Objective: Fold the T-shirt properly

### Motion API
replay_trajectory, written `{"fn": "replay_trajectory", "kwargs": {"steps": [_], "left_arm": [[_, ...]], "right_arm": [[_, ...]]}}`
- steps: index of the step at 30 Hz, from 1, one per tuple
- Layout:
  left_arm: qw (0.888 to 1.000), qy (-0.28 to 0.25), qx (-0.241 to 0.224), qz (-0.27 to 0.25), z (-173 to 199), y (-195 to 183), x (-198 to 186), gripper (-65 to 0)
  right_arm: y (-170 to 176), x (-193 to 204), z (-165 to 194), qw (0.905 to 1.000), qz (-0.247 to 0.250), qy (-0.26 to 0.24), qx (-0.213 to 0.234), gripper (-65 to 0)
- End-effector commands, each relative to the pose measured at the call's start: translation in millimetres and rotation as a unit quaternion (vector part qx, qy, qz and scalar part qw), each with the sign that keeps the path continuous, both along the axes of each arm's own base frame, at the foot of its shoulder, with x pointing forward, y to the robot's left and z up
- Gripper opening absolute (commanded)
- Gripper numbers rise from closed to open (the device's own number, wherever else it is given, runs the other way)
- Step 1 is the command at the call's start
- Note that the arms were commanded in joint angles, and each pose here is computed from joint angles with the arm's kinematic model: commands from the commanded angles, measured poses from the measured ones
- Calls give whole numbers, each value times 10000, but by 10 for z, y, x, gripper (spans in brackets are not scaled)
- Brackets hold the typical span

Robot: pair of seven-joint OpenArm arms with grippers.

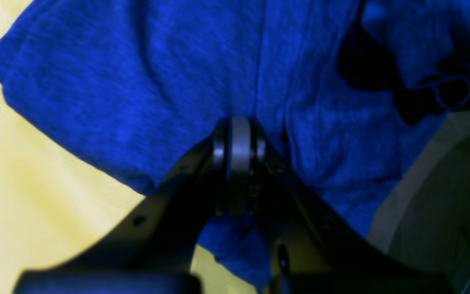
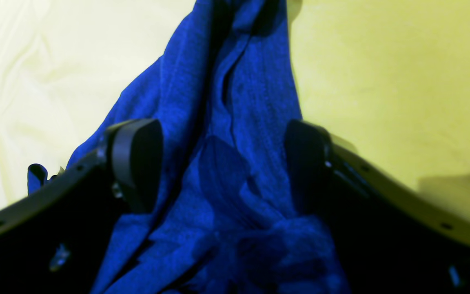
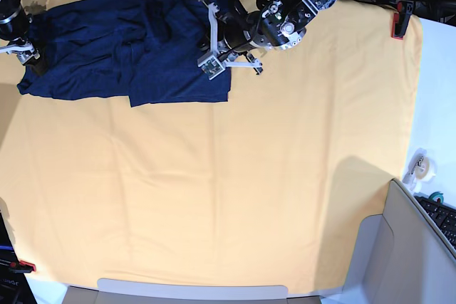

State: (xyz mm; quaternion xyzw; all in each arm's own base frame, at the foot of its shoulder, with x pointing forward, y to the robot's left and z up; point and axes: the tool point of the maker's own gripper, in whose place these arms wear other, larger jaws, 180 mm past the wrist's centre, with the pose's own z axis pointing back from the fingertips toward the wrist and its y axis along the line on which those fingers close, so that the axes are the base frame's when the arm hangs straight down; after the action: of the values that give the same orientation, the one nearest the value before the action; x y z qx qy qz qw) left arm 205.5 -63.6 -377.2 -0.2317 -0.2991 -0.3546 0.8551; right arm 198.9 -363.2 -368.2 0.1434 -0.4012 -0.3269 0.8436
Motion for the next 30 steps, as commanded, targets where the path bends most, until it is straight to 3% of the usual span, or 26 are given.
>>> {"fn": "replay_trajectory", "kwargs": {"steps": [1, 5, 17, 26, 30], "left_arm": [[9997, -167, -176, -30, 112, -70, 48, -650], [9996, -145, -195, -139, 118, -124, -14, -650], [9912, -24, -858, -1005, 386, -847, -550, -650], [9844, -397, -1400, -991, 728, -974, -490, -650], [9883, -483, -1243, -734, 693, -793, -342, -650]], "right_arm": [[-2, -3, 23, 9999, 89, 47, -39, -191], [-2, -3, 23, 9999, 89, 47, -39, -191], [-3, -5, 19, 9999, 86, 51, -34, -191], [-29, -56, -169, 9995, -84, 205, 229, -191], [-33, -77, -212, 9992, -119, 250, 285, -191]]}}
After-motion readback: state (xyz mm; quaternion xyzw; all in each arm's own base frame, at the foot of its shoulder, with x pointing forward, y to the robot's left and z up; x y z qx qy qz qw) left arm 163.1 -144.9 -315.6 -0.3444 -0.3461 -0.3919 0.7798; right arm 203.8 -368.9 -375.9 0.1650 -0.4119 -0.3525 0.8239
